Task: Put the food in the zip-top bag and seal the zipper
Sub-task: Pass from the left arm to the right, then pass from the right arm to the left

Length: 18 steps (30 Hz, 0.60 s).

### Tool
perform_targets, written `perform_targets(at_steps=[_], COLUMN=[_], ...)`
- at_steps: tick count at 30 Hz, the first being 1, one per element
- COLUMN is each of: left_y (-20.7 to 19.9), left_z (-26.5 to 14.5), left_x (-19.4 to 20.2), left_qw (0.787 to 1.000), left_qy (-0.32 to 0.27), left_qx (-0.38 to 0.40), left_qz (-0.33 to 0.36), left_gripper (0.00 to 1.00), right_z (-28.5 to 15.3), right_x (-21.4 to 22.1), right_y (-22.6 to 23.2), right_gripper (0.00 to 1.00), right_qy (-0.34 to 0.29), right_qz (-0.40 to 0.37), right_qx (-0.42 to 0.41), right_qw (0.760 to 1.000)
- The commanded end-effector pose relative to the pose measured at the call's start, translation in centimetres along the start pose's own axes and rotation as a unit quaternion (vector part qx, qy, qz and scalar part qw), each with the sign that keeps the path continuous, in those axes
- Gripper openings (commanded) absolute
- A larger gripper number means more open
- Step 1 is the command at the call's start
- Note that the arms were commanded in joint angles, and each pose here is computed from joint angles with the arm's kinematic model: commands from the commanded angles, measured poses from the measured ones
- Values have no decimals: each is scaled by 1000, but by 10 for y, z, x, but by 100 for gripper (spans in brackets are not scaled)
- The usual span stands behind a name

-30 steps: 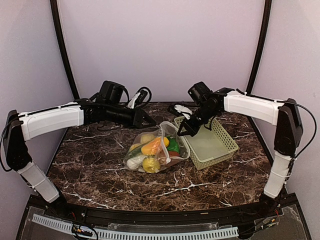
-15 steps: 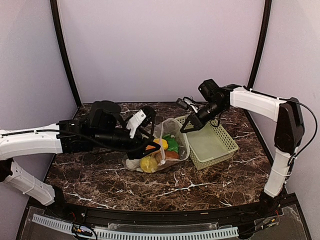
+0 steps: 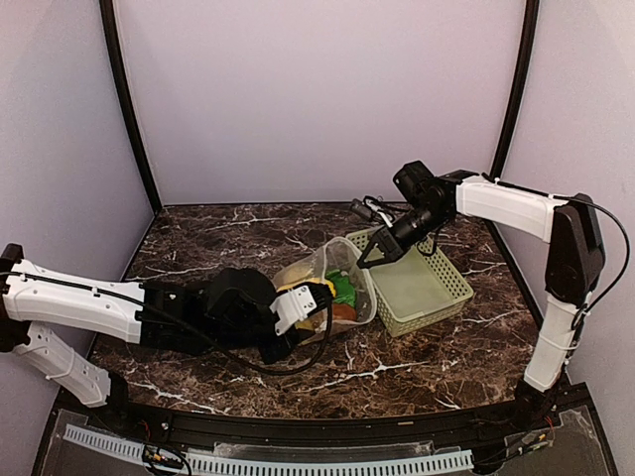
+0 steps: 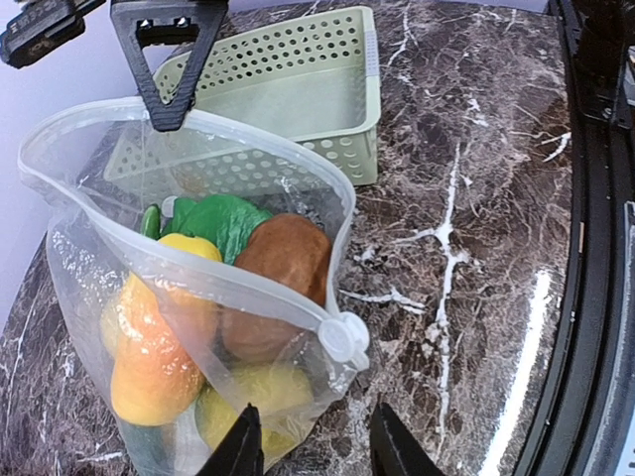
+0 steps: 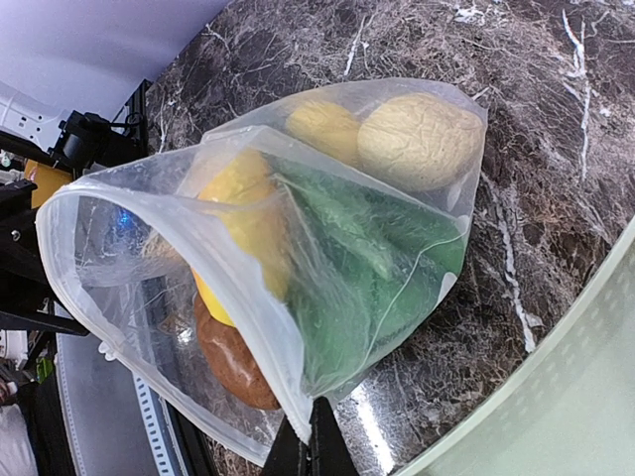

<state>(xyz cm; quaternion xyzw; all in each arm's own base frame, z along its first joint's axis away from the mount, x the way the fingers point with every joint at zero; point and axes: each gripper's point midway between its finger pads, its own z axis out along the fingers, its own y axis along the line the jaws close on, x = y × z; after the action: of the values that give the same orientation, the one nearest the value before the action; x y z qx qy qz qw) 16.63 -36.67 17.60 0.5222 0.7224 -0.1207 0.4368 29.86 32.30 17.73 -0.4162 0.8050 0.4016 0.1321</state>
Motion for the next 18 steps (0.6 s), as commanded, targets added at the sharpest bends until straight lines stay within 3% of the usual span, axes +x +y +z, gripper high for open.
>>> perform_targets(at_steps=[1, 8, 18], left_y=[10, 1, -7], left_z=[8, 14, 27], left_x=[8, -3, -4], left_qw=[999, 998, 997], left_qy=[1, -37, -38], left_qx=[-54, -49, -52], left_qz=[4, 5, 45], left_gripper=[42, 51, 47], right_z=[-7, -6, -7], right_x=[-7, -8, -7], right_y=[11, 11, 11], right_gripper=[0, 0, 0], right_qy=[-17, -17, -17], right_qz=[-14, -13, -13], right_qx=[-9, -12, -9], right_qw=[1000, 1000, 1000])
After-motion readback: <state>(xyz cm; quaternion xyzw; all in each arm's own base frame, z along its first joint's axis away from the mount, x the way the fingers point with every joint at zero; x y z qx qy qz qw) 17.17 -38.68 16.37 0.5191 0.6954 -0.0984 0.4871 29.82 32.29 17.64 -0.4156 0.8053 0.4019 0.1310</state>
